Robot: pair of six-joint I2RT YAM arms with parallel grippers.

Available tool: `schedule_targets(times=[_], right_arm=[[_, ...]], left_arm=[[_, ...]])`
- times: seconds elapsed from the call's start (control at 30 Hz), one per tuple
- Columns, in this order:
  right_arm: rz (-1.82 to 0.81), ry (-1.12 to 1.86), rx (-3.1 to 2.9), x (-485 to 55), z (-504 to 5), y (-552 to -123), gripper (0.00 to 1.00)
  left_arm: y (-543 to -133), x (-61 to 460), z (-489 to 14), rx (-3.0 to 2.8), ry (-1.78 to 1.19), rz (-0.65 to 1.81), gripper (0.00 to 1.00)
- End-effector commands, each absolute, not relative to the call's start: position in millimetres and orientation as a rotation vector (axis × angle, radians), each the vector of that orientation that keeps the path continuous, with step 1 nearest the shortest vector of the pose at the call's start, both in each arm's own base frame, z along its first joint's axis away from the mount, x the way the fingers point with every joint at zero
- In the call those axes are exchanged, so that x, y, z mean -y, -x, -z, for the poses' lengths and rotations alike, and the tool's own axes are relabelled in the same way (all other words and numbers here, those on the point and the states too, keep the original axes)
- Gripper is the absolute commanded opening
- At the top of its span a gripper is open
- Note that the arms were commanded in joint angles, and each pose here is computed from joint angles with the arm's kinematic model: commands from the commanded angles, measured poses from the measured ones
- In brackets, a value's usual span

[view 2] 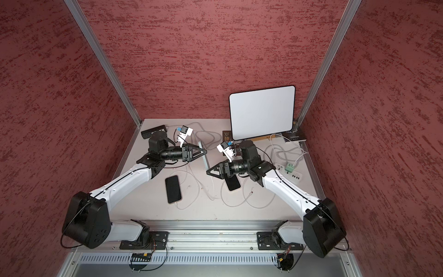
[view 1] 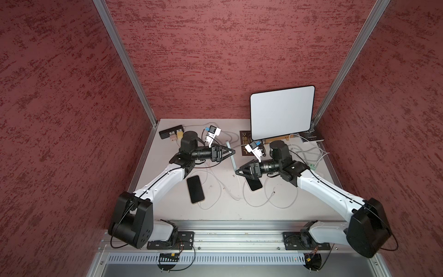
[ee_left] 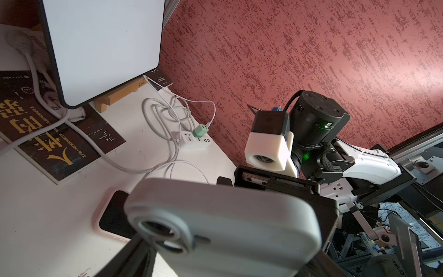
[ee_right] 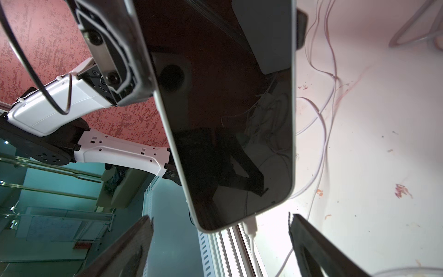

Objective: Unplug the charging cable from the phone
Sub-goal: Pick up the phone at the center of the board, then remove the charging cable from the phone.

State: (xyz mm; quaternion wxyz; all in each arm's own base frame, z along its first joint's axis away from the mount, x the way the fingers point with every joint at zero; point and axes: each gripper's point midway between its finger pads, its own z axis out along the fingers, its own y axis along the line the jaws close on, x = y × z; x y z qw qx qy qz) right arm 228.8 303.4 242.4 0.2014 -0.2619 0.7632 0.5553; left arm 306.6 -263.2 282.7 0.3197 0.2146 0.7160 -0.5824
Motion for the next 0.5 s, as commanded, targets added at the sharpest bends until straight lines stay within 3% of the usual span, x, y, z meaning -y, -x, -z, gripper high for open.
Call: schedule_targets(times=[0.0,0.47], right_arm=[[-1.491,0.784,-2.118,-305.5,-244.0,-224.7,0.89],[-1.437,0.828,-2.186,-312.7,-215.4,-219.3,0.6]], left_arm=[[-309.9,257.7,-304.7,-1.811,-0.565,1.502,0.07],[-315.0,252.4,-305.6,-1.815,-0.525,1.496,0.06]])
